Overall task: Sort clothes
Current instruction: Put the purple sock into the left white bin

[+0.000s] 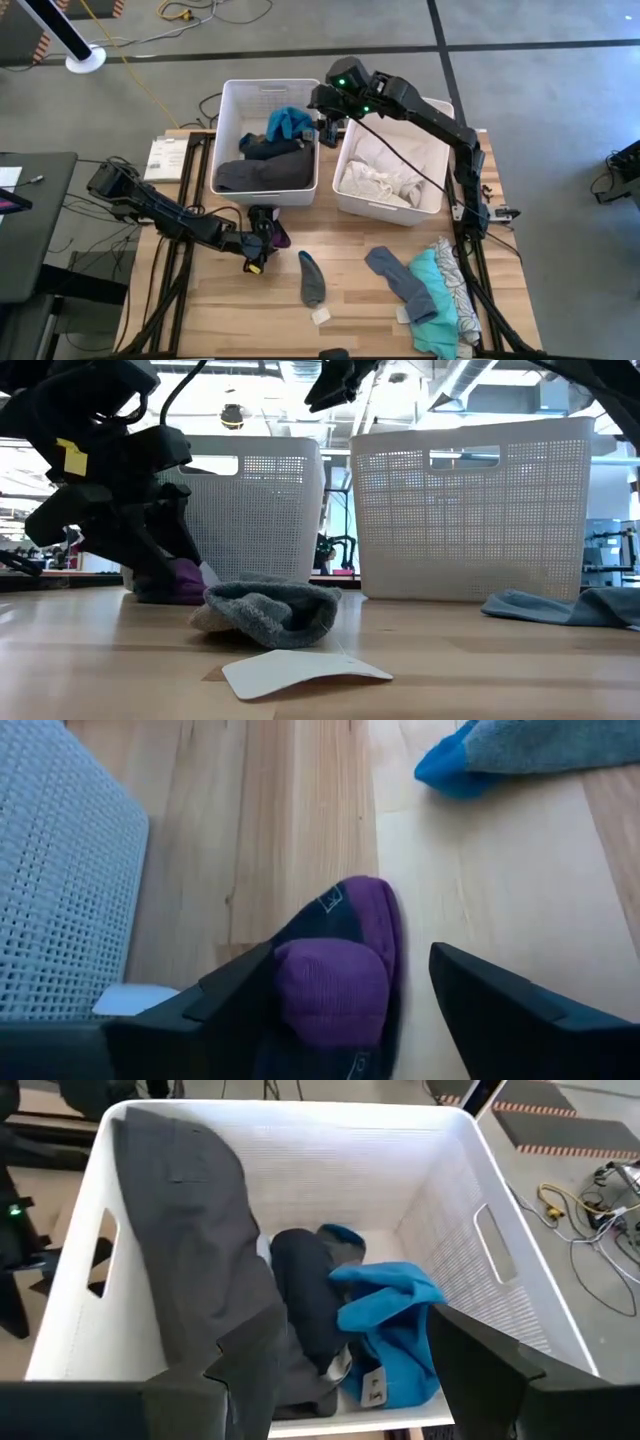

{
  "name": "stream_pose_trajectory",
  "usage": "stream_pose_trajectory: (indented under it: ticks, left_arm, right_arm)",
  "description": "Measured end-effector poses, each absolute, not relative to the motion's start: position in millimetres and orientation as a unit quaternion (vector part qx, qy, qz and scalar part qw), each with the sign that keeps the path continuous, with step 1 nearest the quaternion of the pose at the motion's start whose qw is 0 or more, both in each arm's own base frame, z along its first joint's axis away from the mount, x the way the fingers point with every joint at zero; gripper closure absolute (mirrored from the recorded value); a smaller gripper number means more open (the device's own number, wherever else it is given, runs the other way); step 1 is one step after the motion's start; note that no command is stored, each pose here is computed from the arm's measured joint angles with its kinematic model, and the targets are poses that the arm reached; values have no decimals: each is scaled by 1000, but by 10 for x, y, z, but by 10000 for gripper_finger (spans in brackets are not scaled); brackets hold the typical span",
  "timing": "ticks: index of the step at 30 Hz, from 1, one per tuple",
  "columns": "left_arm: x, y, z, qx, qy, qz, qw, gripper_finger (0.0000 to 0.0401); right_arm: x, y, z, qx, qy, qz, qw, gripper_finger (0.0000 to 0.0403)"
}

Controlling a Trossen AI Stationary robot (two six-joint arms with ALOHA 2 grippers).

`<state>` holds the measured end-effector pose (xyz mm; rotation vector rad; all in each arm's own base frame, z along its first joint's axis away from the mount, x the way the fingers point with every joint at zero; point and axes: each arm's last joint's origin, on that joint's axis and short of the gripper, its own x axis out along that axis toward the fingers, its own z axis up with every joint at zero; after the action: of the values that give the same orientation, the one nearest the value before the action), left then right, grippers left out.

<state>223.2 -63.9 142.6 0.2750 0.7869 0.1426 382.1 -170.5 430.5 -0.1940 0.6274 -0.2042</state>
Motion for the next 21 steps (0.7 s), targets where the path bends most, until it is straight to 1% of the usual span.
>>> stream_pose_trajectory:
  ticks: [4,8,15,21]
  left_arm:
    - [2232,-632,1428,141,380,78,911,165]
    - [2223,-608,1417,145,387,87,906,206]
    - [2195,-542,1379,139,416,94,894,297]
    - [2203,-555,1387,146,410,86,896,382]
  right_arm:
    - [3831,-1656,4290,-94,315,-94,940,150]
    - [3856,-1588,4281,-92,319,-86,939,150]
    - [3905,-1441,4265,-96,325,-67,938,150]
    - [3937,-1309,4245,-102,335,-48,936,150]
